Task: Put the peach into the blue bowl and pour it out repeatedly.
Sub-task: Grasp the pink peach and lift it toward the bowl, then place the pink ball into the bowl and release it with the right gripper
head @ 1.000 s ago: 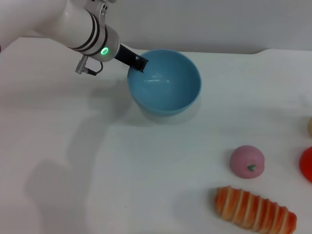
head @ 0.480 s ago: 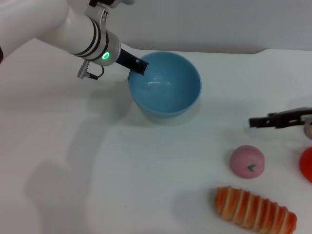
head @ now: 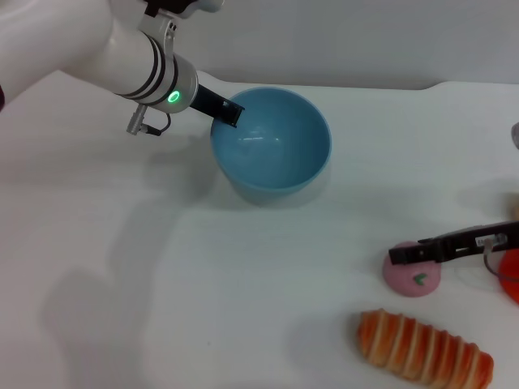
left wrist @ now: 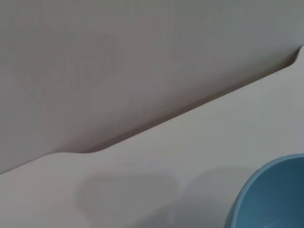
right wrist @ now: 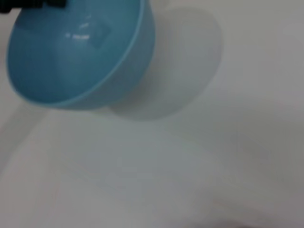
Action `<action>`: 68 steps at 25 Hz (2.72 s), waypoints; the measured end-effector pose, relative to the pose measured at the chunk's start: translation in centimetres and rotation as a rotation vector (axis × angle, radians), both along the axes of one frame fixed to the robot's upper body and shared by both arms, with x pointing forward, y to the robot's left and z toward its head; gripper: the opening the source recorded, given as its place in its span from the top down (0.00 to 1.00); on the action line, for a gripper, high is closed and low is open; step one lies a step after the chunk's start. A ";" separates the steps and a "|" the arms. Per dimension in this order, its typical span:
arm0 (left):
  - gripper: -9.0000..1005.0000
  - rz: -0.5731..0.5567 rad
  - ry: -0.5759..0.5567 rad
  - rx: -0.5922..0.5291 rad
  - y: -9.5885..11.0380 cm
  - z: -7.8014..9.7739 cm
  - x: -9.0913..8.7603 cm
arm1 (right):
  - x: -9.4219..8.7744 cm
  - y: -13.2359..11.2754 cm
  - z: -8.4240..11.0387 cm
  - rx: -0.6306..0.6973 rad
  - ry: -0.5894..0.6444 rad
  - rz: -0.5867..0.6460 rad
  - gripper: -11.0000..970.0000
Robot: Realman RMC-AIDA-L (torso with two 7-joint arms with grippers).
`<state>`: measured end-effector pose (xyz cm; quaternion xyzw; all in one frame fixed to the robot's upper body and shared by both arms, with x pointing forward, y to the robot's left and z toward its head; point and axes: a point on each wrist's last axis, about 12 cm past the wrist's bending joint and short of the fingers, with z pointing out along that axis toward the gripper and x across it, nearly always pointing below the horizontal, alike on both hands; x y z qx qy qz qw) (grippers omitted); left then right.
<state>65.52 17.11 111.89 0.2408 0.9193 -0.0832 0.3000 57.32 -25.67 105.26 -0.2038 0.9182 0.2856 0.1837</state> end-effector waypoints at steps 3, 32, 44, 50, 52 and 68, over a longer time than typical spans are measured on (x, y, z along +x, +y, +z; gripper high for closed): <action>0.99 -0.001 -0.002 0.004 0.0 -0.1 0.0 | -0.2 0.1 -0.2 -0.005 0.013 0.006 0.22; 0.99 -0.004 -0.024 -0.004 -0.4 -0.7 -0.2 | 0.5 -0.1 6.5 0.109 -0.173 0.103 0.80; 0.99 -0.052 0.060 -0.055 -2.2 -0.9 -1.2 | 3.5 5.0 10.2 0.133 -0.395 0.260 0.90; 0.99 -0.058 0.086 -0.083 -2.6 -1.2 -1.6 | 4.5 6.7 8.4 0.055 -0.400 0.251 0.92; 0.99 -0.058 0.091 -0.096 -2.7 -1.2 -1.7 | 4.8 7.1 8.0 0.032 -0.413 0.248 0.88; 0.99 -0.029 0.093 -0.113 -2.1 -1.8 -1.9 | 4.5 7.3 7.4 0.054 -0.509 0.251 0.46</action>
